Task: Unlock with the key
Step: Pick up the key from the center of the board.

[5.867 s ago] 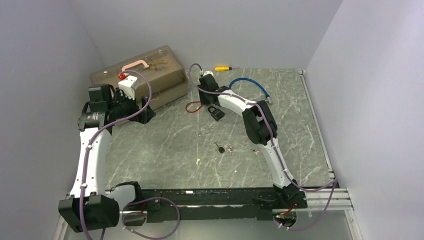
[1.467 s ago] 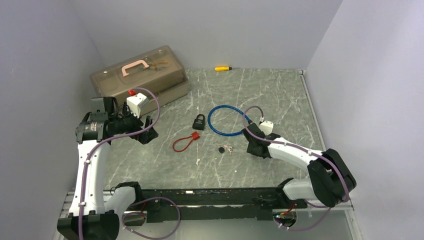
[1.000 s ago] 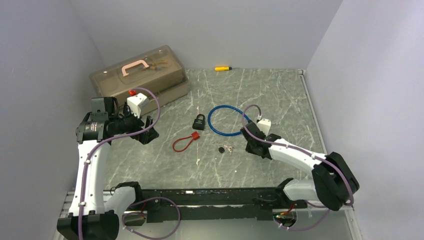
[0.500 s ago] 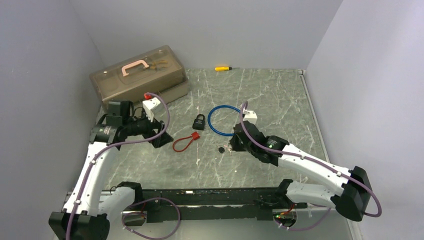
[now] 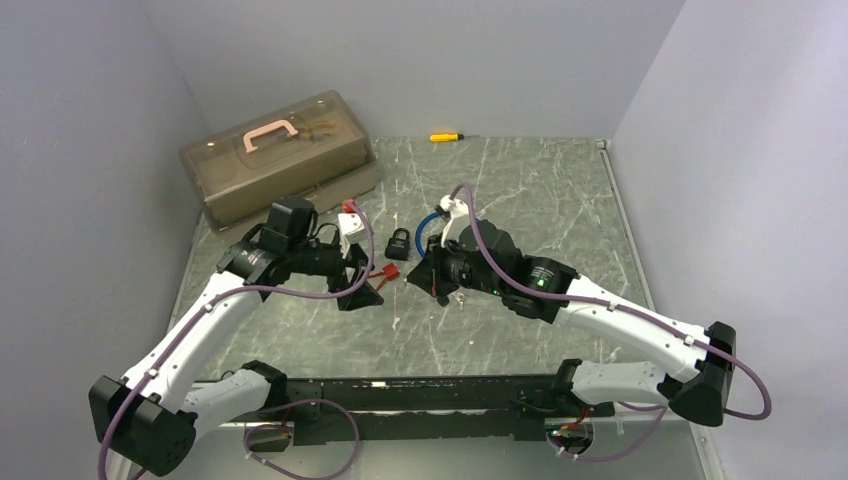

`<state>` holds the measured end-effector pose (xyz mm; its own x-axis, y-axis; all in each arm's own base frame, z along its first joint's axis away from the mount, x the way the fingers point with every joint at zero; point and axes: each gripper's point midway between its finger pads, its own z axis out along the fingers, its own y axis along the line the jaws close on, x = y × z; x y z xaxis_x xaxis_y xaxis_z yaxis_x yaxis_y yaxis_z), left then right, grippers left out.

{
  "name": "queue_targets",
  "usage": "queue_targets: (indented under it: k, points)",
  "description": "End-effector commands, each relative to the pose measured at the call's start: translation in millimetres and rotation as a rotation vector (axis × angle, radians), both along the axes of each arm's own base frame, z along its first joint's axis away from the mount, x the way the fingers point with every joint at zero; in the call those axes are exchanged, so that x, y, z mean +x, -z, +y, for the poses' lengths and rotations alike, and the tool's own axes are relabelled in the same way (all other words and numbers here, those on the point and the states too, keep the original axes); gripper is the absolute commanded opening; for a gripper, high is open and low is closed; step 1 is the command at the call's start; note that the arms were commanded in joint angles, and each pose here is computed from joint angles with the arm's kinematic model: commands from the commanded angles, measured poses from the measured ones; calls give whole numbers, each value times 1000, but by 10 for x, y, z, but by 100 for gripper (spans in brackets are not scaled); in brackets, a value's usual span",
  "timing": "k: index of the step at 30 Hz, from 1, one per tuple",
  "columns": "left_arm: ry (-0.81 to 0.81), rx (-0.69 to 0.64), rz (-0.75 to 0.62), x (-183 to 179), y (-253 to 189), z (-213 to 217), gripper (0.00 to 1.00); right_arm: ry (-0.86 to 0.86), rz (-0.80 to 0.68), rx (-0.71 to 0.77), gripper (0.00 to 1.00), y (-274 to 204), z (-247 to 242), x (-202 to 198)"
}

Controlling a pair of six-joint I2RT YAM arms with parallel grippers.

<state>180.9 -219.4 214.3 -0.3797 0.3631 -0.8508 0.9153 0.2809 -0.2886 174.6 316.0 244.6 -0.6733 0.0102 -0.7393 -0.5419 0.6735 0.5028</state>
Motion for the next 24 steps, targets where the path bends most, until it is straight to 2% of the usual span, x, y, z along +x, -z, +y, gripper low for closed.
queue_targets:
  k: [1, 6, 9, 16, 24]
  points:
    - [115, -28, -132, -109, -396, -33, 98, -186, -63, 115, 0, -509, 323, -177]
    - [217, -44, -293, -359, -611, 43, 98, -283, -84, 156, 0, -747, 488, -313]
    - [220, -50, -409, -423, -638, 80, 98, -329, -98, 187, 0, -871, 546, -397]
    - [203, -91, -495, -508, -693, 73, 98, -362, -114, 212, 0, -999, 618, -499]
    - [168, -113, -519, -420, -790, -15, 69, -352, -157, 234, 0, -1130, 665, -501]
